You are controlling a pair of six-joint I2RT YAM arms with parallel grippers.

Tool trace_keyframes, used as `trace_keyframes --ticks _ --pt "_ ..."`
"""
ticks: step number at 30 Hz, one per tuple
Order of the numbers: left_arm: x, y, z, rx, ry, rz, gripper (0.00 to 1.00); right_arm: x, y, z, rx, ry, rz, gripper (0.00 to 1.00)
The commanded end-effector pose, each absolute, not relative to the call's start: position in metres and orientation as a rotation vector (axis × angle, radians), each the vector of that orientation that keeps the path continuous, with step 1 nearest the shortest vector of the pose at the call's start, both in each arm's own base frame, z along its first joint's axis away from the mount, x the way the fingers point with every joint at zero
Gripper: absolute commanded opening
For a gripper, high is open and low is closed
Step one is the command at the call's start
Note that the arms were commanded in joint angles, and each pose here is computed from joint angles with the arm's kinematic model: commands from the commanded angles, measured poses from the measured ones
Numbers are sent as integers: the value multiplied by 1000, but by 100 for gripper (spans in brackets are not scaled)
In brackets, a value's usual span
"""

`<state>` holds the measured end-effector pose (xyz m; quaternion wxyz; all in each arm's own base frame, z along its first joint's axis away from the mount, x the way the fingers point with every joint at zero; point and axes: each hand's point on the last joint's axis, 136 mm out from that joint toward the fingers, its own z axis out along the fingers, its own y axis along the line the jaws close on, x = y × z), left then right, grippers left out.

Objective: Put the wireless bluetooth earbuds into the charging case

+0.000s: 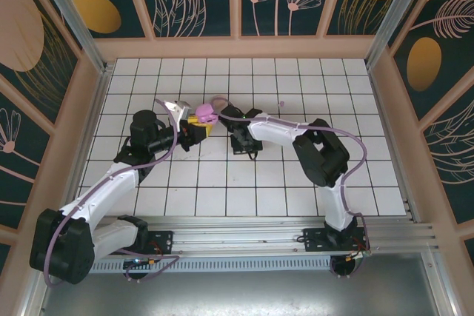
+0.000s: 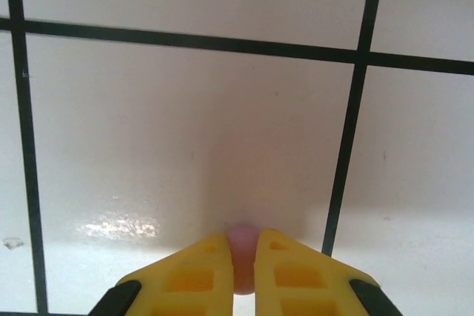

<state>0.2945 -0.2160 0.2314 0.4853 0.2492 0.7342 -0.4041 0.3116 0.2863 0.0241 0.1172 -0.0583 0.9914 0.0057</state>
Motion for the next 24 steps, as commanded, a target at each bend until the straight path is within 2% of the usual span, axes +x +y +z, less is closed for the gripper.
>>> trace_keyframes --ticks 1,6,11,18,24 --pt "292 -216 240 631 1754 -963 6 311 272 27 -102 2928 84 6" --pt "289 -219 243 658 1729 -973 7 320 268 71 -38 2825 217 4" --pt "285 -224 243 700 1668 -1013 8 325 275 148 -14 2638 423 1" --pt "285 -229 254 742 1603 -1018 10 294 306 247 -143 2378 922 0" --pt "282 -232 254 804 1579 -1008 10 262 326 310 -279 2184 1135 2"
